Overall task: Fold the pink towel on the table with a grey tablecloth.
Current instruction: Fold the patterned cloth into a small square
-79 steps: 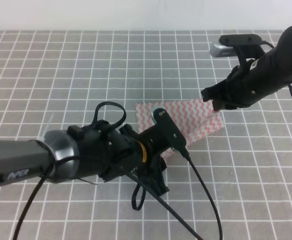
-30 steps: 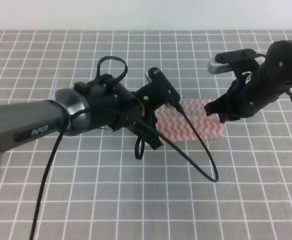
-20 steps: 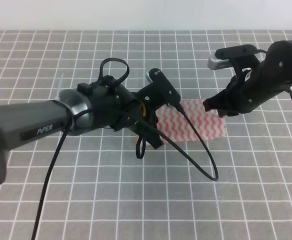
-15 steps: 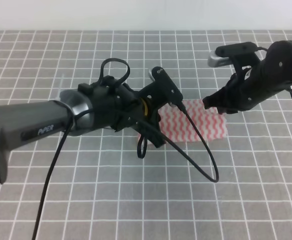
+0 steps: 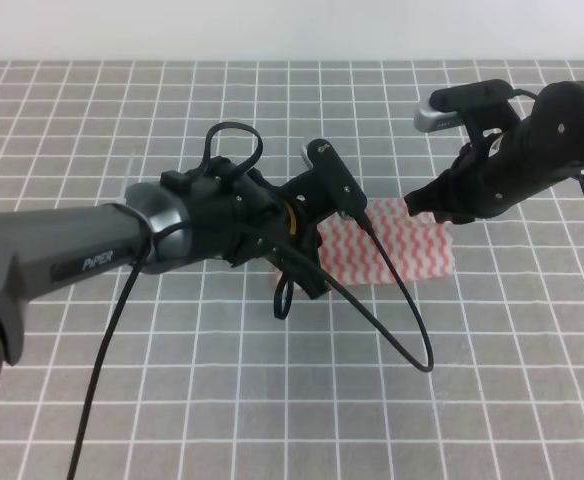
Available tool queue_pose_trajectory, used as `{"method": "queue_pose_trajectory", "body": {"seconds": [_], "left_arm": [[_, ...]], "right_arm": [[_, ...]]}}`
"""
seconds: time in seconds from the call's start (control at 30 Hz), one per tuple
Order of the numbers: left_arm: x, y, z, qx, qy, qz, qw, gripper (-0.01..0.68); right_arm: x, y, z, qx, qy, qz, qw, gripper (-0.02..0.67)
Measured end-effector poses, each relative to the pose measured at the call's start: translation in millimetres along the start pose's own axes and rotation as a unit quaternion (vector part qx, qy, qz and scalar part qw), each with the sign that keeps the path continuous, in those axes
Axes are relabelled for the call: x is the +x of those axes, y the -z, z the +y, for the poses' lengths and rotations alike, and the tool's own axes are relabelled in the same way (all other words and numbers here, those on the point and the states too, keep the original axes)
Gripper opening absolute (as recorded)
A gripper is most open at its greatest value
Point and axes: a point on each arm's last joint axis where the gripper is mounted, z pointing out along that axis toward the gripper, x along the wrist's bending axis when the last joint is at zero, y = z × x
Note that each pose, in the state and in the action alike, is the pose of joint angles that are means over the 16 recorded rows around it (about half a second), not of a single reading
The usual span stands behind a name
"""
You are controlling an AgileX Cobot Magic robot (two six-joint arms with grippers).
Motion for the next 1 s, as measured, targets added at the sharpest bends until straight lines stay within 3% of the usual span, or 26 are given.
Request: {"method": "queue_pose_trajectory", "body": {"seconds": [0.5, 1.0], "left_arm": [[2.1, 0, 2, -0.016, -0.014, 0.006, 1.0, -0.001], [1.8, -5, -1, -0.011, -0.015, 0.004, 1.0, -0.001]], "right_arm": [[0, -1, 2, -0.012, 0.01, -0.001, 1.0, 0.076], [-3, -28, -1, 0.002, 0.045, 0.003, 0.999, 0.285]]}}
